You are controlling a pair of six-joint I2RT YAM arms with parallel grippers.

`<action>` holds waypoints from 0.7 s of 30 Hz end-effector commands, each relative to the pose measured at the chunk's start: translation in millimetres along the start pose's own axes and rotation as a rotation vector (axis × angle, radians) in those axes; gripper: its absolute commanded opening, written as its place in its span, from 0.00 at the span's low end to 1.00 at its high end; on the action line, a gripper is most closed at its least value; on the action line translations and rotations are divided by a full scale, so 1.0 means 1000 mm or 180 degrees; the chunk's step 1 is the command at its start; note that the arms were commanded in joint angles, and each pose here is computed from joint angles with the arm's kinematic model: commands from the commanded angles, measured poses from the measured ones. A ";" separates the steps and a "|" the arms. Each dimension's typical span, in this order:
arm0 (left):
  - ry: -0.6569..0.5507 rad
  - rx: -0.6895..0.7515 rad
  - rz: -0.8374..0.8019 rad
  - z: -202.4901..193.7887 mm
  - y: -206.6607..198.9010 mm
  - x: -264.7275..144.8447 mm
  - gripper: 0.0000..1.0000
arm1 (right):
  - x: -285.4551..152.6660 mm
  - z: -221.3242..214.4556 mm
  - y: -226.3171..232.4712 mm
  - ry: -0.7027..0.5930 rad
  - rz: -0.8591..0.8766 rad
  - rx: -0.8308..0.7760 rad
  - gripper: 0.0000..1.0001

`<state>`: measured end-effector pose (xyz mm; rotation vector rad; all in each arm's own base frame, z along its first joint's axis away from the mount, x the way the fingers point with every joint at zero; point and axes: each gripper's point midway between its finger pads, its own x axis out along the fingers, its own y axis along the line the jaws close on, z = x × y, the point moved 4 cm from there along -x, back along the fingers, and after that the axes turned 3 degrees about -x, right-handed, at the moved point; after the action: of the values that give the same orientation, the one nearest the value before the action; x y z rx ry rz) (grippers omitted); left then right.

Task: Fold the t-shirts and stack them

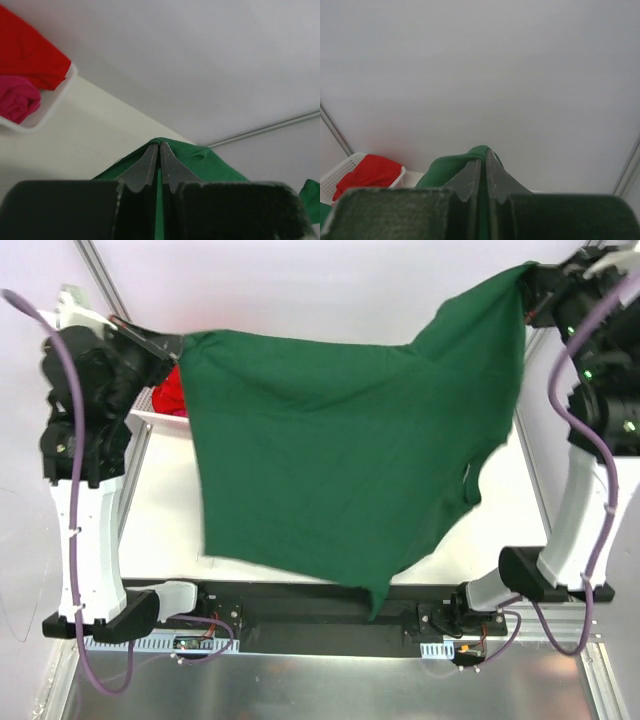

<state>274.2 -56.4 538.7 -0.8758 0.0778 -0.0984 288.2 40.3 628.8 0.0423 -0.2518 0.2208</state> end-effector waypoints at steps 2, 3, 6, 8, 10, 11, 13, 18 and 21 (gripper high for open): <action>-0.0289 -0.0073 0.0202 0.002 0.021 -0.007 0.00 | -0.009 0.063 0.002 -0.0828 -0.0013 -0.0082 0.01; -0.0296 -0.0073 0.0209 0.001 0.023 -0.008 0.00 | -0.009 0.064 0.002 -0.0834 -0.0017 -0.0078 0.00; -0.0287 -0.0063 0.0259 -0.002 0.029 -0.005 0.00 | -0.015 0.067 0.005 -0.0867 0.0032 -0.0140 0.01; -0.0300 -0.0092 0.0305 -0.004 0.033 -0.006 0.00 | -0.022 0.072 0.007 -0.0909 0.0052 -0.0165 0.00; -0.0320 -0.0102 0.0296 -0.004 0.034 -0.012 0.00 | -0.027 0.072 0.006 -0.0901 0.0026 -0.0211 0.01; -0.0332 -0.0107 0.0304 -0.005 0.035 -0.013 0.00 | -0.033 0.075 0.007 -0.0917 0.0009 -0.0229 0.00; -0.0369 -0.0098 0.0266 -0.002 0.031 -0.017 0.00 | -0.032 0.065 0.004 -0.0804 -0.0038 -0.0268 0.00; -0.0352 -0.0049 0.0111 0.004 0.017 -0.020 0.00 | -0.044 0.067 0.006 -0.0798 -0.0024 -0.0308 0.00; -0.0396 -0.0003 0.0005 0.011 0.007 -0.025 0.00 | -0.055 0.073 0.007 -0.0837 -0.0061 -0.0379 0.01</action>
<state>257.1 -44.5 508.2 -0.8986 0.0745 -0.0029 238.6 36.5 663.9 -0.0029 -0.4188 0.2164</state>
